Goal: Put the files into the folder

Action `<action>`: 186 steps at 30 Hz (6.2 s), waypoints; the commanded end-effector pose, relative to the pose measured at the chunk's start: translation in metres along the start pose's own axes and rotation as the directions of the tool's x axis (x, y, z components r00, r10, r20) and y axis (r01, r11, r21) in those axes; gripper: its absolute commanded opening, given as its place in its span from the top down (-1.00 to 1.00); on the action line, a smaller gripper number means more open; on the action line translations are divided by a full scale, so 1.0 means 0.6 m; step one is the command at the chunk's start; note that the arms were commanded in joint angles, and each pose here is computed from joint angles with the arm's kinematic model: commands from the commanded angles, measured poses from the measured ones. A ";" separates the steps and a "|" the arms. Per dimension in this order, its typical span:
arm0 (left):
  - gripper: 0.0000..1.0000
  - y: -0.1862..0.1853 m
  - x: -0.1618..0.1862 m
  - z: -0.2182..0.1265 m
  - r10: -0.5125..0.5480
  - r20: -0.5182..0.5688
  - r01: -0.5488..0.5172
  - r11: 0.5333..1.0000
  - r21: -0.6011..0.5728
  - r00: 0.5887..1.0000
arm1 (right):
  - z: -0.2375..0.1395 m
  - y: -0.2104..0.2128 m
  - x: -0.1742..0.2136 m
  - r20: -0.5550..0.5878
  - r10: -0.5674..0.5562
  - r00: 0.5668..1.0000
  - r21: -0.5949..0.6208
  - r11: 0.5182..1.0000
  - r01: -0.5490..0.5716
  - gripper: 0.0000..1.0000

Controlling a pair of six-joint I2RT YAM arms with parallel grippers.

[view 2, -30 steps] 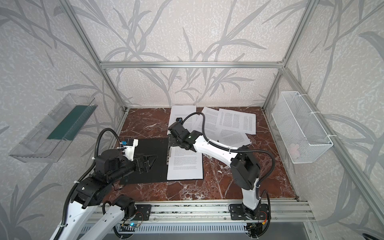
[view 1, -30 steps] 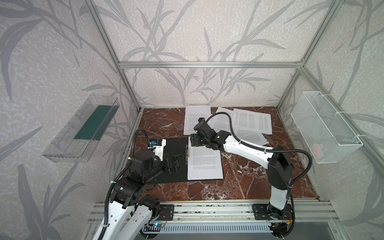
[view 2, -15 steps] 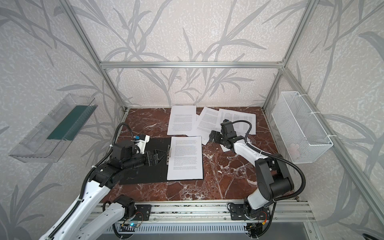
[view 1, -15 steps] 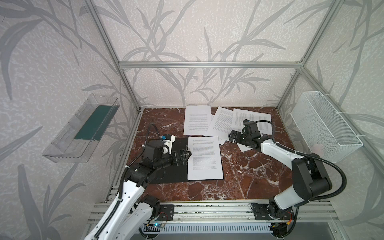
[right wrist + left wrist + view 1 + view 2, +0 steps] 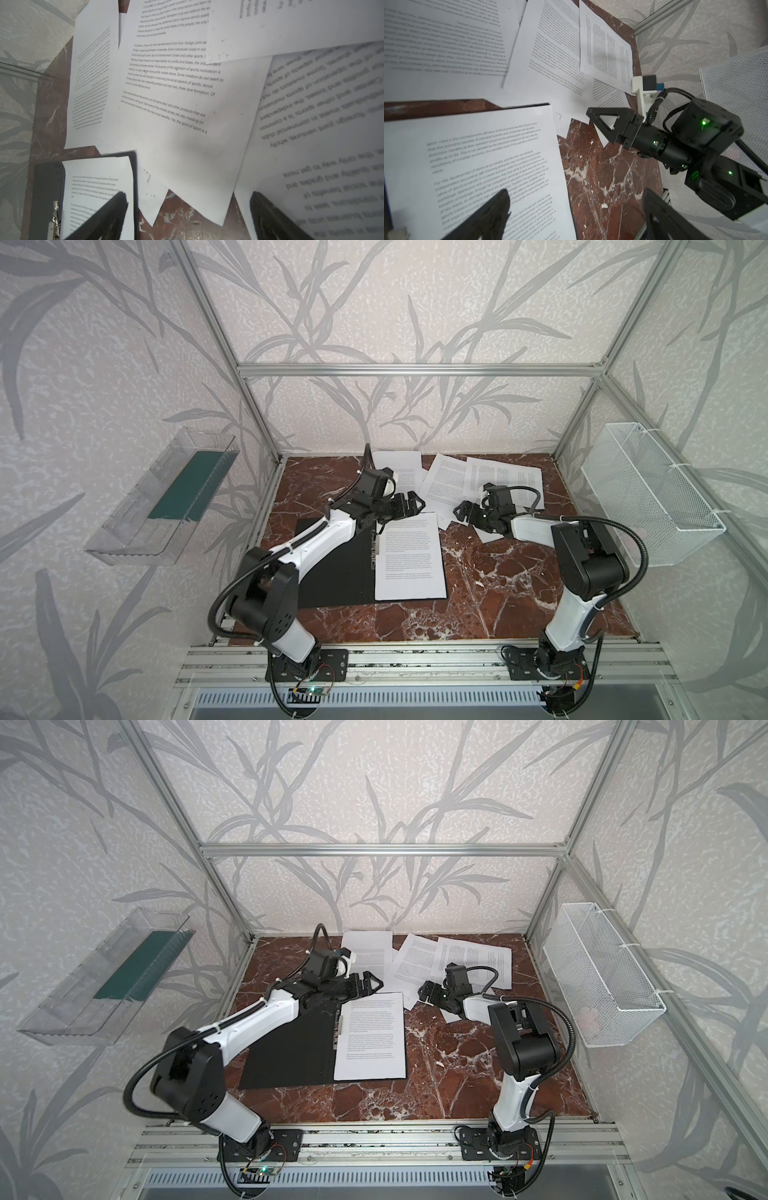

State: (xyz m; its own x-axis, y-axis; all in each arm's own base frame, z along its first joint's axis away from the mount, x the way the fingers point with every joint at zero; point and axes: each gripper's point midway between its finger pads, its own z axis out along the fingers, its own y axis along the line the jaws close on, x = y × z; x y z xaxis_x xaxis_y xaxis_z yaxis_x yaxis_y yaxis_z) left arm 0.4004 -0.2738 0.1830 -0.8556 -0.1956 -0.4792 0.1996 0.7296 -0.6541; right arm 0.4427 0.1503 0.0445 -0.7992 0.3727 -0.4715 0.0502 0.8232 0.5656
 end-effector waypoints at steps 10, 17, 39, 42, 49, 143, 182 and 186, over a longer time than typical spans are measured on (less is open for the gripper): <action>-0.98 0.027 -0.089 0.215 0.082 -0.167 -0.093 0.994 -0.056 0.983 | 0.009 -0.029 -0.019 -0.018 0.042 0.999 0.050 0.998 -0.041 -0.82; -0.99 0.054 -0.082 0.285 0.090 -0.240 -0.104 0.993 -0.047 0.967 | 0.015 -0.037 -0.014 -0.047 0.054 0.997 0.079 0.996 -0.050 -0.80; -0.98 0.176 0.027 0.334 0.019 -0.400 -0.095 0.981 -0.171 0.916 | 0.040 0.000 -0.027 -0.065 0.118 0.991 -0.130 0.983 -0.126 -0.73; -0.98 0.181 0.030 0.334 0.017 -0.404 -0.098 0.979 -0.180 0.914 | 0.029 0.014 -0.037 -0.033 0.103 0.994 -0.175 0.979 -0.108 -0.72; -0.97 0.192 0.043 0.335 0.010 -0.422 -0.099 0.977 -0.190 0.907 | 0.015 0.056 -0.062 0.039 0.073 0.997 -0.324 0.944 -0.056 -0.71; -0.95 -0.189 -0.032 -0.121 0.207 0.172 -0.240 0.950 0.201 0.963 | -0.018 0.074 -0.182 -0.044 0.249 0.967 -0.360 0.899 -0.248 1.00; -0.95 0.030 0.285 0.067 0.109 -0.233 -0.110 0.994 0.009 0.966 | -0.294 0.177 -0.096 0.200 -0.003 0.980 -0.307 0.950 0.065 1.00; -0.95 0.041 0.286 0.088 0.095 -0.245 -0.102 0.995 -0.016 0.965 | -0.304 0.139 -0.065 0.213 -0.051 0.976 -0.218 0.971 0.099 1.00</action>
State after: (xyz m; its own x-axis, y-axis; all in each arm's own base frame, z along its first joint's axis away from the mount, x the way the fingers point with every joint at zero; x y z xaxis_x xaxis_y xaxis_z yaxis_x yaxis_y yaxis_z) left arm 0.2757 -0.3195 0.0553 -0.9253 0.0566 -0.3751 0.2871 0.7507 -0.5950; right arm 0.3813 0.1361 0.2328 -0.6829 0.4530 -0.5731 -0.1467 0.6835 0.7151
